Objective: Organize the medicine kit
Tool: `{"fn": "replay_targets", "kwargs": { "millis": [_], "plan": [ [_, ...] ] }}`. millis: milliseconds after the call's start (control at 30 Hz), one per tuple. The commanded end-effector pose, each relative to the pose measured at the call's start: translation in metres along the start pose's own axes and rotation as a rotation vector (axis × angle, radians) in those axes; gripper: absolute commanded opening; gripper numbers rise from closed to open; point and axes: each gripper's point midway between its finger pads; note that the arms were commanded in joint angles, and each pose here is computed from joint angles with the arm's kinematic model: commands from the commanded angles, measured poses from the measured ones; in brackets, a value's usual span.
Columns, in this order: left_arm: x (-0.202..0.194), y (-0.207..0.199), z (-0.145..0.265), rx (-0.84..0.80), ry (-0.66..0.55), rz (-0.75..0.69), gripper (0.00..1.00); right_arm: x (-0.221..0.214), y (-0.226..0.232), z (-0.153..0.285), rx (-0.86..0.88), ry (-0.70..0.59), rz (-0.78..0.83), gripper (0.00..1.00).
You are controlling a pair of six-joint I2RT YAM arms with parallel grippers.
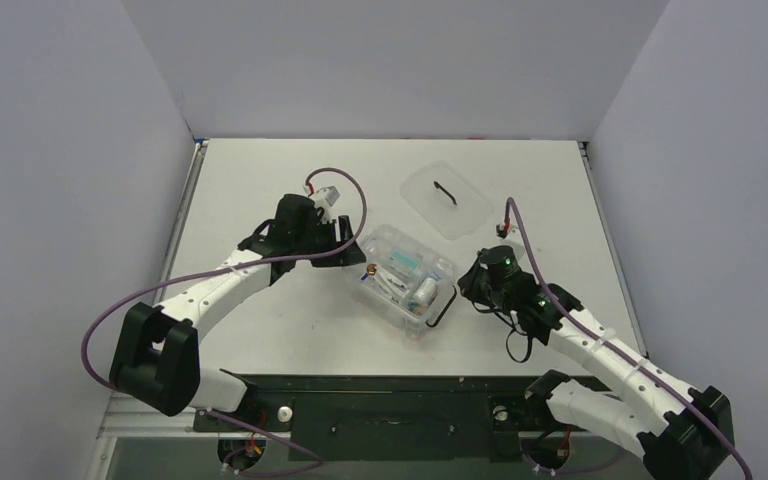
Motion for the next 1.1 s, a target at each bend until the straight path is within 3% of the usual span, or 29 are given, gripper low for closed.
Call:
{"fn": "replay_targets", "kwargs": {
  "millis": [0, 633, 1067],
  "plan": [
    [0.026, -0.026, 0.005, -0.085, -0.078, -0.051, 0.58, 0.008, 0.013, -0.008, 0.033, -0.028, -0.025, 0.0],
    [-0.005, -0.009, 0.012, -0.027, -0.026, -0.017, 0.55, 0.024, 0.042, -0.031, 0.071, 0.003, 0.047, 0.0],
    [-0.018, -0.001, 0.046, 0.033, -0.072, 0.007, 0.54, 0.03, 0.073, -0.057, 0.156, 0.152, 0.224, 0.0]
  ]
}}
Point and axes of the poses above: each gripper's point midway between its finger pads, its own z axis back along the fingers, its own y axis along the line the jaws close on, x = y × z, and after that the axes turned 2 degrees about z, right-handed
